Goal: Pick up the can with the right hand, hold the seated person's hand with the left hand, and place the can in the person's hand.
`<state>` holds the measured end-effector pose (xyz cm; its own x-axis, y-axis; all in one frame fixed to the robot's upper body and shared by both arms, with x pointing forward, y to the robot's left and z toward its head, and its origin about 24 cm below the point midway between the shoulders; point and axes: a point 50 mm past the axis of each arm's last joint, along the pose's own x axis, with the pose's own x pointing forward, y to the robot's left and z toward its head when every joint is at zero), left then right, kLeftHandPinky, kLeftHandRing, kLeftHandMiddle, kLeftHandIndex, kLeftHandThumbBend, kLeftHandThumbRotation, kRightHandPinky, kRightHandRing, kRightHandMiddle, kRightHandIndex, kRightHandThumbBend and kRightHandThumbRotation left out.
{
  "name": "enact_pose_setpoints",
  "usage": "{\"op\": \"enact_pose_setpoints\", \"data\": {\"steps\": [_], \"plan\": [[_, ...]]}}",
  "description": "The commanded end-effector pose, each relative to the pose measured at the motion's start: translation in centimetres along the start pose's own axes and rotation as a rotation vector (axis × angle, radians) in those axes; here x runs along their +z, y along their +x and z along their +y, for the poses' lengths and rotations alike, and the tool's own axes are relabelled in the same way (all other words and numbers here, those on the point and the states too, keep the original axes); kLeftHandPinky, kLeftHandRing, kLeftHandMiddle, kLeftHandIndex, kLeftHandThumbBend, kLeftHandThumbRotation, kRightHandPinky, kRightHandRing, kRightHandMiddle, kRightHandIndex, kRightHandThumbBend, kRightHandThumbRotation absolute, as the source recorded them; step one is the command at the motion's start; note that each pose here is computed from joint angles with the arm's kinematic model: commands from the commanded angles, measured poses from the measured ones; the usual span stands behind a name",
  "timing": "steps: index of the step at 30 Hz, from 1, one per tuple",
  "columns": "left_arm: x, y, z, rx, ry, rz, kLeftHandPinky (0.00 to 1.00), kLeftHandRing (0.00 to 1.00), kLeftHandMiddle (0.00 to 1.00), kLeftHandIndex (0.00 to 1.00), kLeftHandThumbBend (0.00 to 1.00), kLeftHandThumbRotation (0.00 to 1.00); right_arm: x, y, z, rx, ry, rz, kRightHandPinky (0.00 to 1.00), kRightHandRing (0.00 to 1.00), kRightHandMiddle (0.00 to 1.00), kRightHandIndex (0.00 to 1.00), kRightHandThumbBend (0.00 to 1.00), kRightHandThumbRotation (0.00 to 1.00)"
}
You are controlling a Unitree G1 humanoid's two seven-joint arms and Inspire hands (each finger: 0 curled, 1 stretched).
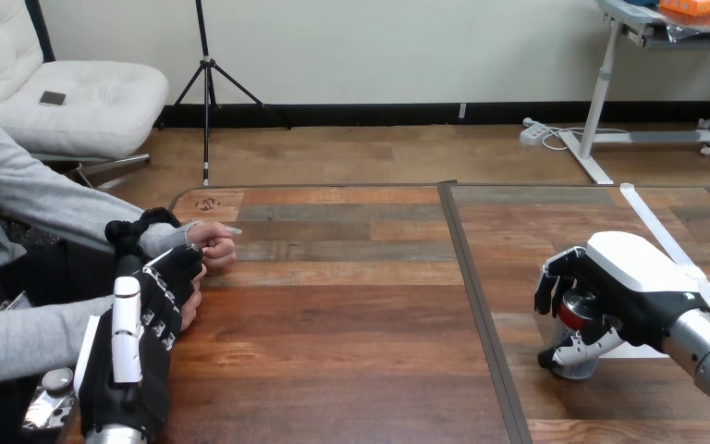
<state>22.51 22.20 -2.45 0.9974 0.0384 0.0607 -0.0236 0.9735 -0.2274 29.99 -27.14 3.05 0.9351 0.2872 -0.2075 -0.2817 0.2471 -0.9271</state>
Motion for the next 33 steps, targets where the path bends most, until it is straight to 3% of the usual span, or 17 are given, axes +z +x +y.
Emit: {"op": "enact_pose_setpoints", "data": {"steps": [1, 14, 33], "plan": [[1.5, 1.4, -0.8, -0.053, 0.015, -0.077, 0.94, 0.88, 0.82, 0.7, 0.47, 1.0, 0.4, 1.0, -1.9, -0.067, 0.031, -0.005, 0.38, 0.44, 0.48, 0.5, 0.89, 0.0], [1.5, 1.4, -0.9, -0.052, 0.011, -0.079, 0.96, 0.88, 0.82, 0.7, 0.44, 1.0, -0.2, 0.9, -2.2, -0.044, 0.176, 0.039, 0.43, 0.49, 0.53, 0.56, 0.94, 0.01], [1.5, 1.4, -0.9, -0.047, 0.009, -0.077, 0.97, 0.9, 0.82, 0.69, 0.45, 1.0, -0.7, 0.3, -2.7, -0.047, 0.297, 0.077, 0.56, 0.59, 0.62, 0.65, 0.96, 0.22]]}}
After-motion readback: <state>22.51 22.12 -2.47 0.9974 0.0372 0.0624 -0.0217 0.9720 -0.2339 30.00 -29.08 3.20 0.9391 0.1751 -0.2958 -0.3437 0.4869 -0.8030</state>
